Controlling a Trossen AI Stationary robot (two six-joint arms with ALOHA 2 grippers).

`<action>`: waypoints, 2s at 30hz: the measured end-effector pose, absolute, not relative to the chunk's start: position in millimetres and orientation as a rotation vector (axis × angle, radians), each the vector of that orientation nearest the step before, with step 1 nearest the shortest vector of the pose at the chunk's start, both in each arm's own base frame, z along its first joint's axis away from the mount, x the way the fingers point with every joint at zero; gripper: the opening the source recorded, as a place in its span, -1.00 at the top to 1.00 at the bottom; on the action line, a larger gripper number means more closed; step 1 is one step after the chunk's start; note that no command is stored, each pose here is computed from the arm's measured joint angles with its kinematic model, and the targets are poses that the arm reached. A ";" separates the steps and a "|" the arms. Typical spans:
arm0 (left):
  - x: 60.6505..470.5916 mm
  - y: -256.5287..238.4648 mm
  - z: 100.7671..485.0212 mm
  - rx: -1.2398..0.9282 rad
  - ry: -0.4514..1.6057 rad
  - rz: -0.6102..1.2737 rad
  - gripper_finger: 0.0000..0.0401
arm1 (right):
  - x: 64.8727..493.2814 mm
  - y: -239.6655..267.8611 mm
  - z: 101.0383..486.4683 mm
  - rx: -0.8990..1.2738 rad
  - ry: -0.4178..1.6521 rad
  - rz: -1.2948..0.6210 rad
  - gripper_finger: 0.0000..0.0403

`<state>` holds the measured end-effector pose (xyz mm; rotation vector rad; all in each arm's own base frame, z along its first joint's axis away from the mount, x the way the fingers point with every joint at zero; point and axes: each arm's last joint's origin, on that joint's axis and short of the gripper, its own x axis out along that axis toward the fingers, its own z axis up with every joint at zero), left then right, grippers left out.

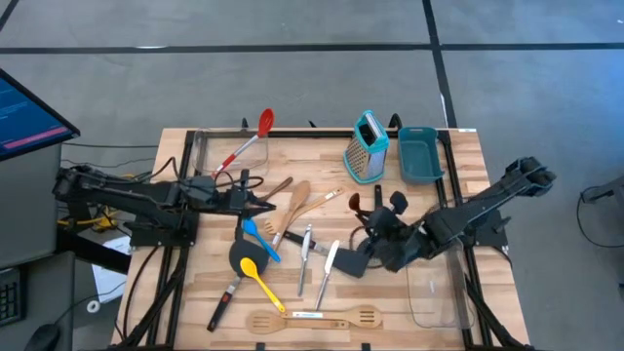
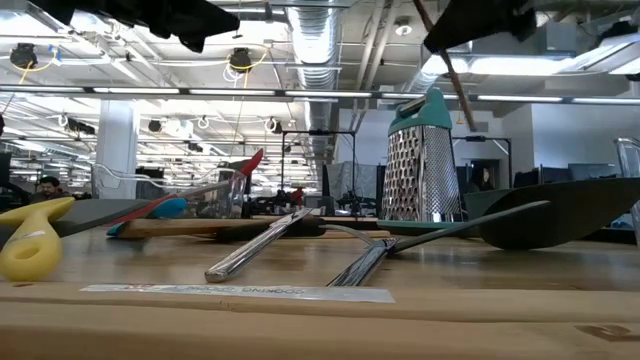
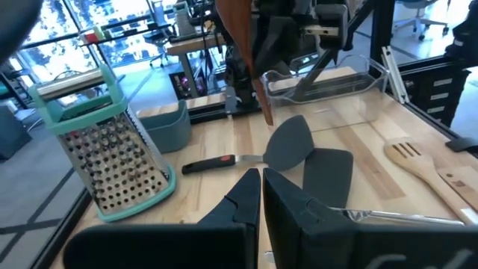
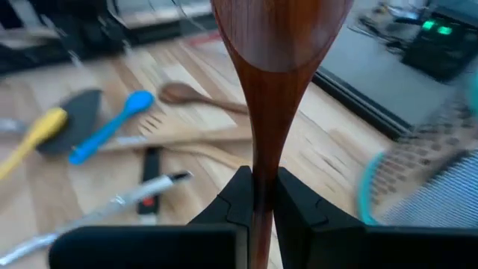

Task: Pick & Place Kitchen Items
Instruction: Put the right dark brown wooden spoon into the left transparent bin

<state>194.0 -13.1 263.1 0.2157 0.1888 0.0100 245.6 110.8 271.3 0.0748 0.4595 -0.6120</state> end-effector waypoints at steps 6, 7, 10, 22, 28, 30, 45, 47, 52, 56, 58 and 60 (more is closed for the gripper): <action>203.8 -13.6 258.1 0.214 0.191 0.011 0.98 | 246.1 89.3 256.3 0.122 0.302 -0.491 0.90; 206.1 -13.8 256.7 0.214 0.191 0.011 0.98 | 247.5 85.0 254.7 0.133 0.272 -0.469 0.89; 215.5 -14.6 253.7 0.210 0.168 0.013 0.98 | 252.7 72.0 252.1 0.143 0.197 -0.421 0.90; 234.6 -13.6 253.0 0.209 0.054 0.114 0.92 | 262.2 35.2 253.5 0.048 0.178 -0.460 0.90; 240.2 -12.0 248.7 0.123 0.050 0.127 0.67 | 264.1 28.9 256.4 -0.032 0.172 -0.448 0.90; 243.6 -9.9 245.9 0.099 0.049 0.138 0.56 | 266.0 26.1 259.6 -0.021 0.142 -0.398 0.90; 295.7 -2.5 225.2 0.041 -0.055 0.167 0.03 | 272.4 17.7 264.9 -0.001 0.066 -0.285 0.90; 305.4 1.4 226.5 0.001 -0.062 0.180 0.03 | 272.4 19.0 264.9 -0.001 0.066 -0.277 0.90; 323.7 8.4 226.8 -0.031 -0.064 0.184 0.07 | 272.1 22.8 264.9 -0.002 0.066 -0.263 0.90; 332.6 9.8 227.2 -0.041 -0.067 0.141 0.07 | 272.1 22.9 264.8 -0.002 0.066 -0.262 0.90; 336.6 9.8 226.8 -0.041 -0.065 0.136 0.06 | 272.1 22.9 264.8 -0.002 0.066 -0.262 0.90; 340.0 9.8 226.7 -0.041 -0.066 0.134 0.06 | 272.1 22.9 264.8 -0.002 0.066 -0.262 0.90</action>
